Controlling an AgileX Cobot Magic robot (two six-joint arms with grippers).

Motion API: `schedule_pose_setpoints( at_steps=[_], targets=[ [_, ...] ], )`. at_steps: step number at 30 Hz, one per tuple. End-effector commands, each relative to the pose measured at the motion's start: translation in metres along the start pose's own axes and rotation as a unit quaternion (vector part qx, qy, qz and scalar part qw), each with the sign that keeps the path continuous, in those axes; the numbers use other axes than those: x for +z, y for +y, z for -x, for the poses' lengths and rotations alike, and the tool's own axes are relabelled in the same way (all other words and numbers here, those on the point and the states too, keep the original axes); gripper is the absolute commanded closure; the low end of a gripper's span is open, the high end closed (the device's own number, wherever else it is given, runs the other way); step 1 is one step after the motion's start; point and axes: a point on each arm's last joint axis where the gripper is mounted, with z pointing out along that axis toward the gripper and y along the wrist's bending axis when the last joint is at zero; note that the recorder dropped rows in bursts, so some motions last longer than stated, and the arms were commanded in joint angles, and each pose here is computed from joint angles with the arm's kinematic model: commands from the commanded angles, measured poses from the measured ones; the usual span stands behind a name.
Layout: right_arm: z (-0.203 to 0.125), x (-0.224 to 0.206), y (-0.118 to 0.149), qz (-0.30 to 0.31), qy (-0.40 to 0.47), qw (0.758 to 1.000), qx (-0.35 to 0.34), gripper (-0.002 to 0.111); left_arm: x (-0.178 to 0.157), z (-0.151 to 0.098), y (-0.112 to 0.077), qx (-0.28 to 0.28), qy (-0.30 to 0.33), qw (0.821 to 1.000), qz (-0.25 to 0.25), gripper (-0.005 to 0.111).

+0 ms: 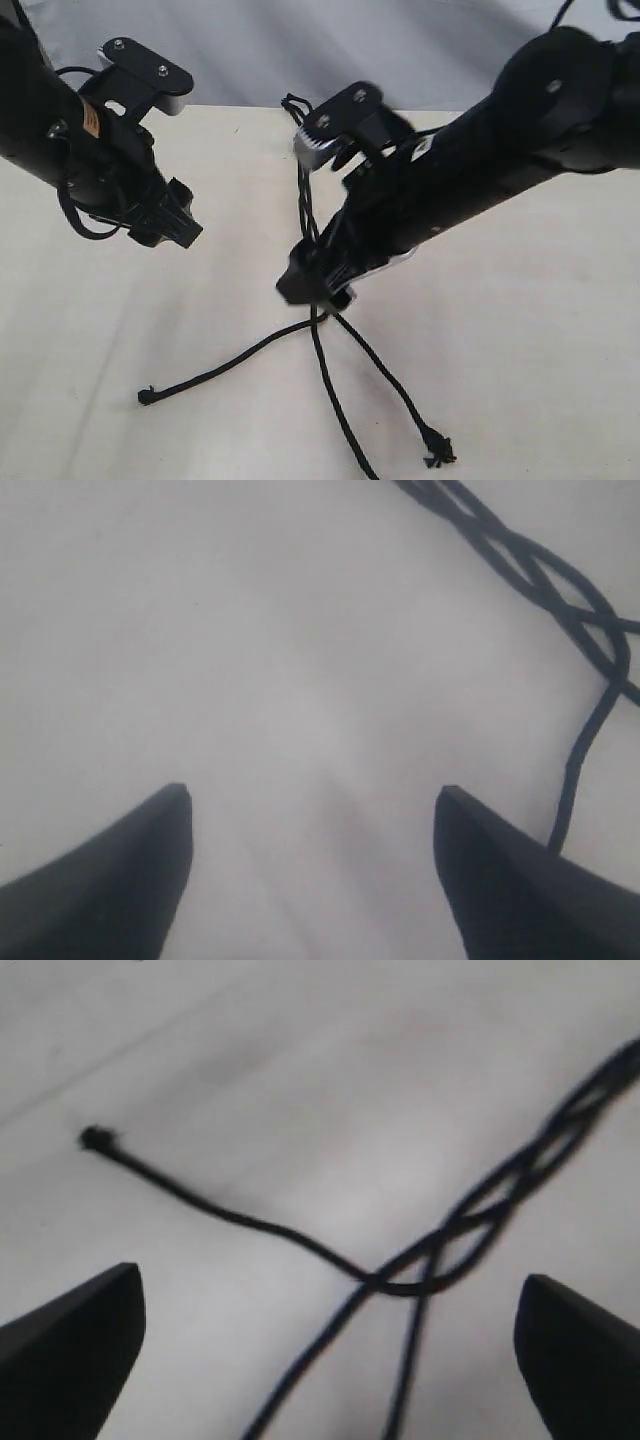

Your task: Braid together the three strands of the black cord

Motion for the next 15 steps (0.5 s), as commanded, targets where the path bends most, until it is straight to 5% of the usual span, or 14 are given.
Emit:
schedule_pose_setpoints(
  at_steps=[1, 8, 15],
  targets=[
    [-0.005, 0.022, 0.027, 0.027, 0.062, 0.998, 0.003, 0.016, 0.003, -0.003, 0.003, -0.012, -0.033, 0.999, 0.005, 0.042],
    [-0.033, 0.064, 0.044, -0.025, 0.208, 0.978, -0.004, 0.016, 0.003, -0.002, 0.003, -0.012, -0.038, 0.999, 0.006, 0.042],
    [-0.050, 0.094, 0.051, -0.029, 0.262, 0.965, -0.009, 0.018, 0.003, -0.002, 0.003, -0.012, -0.039, 0.999, 0.006, 0.042]
  ],
)
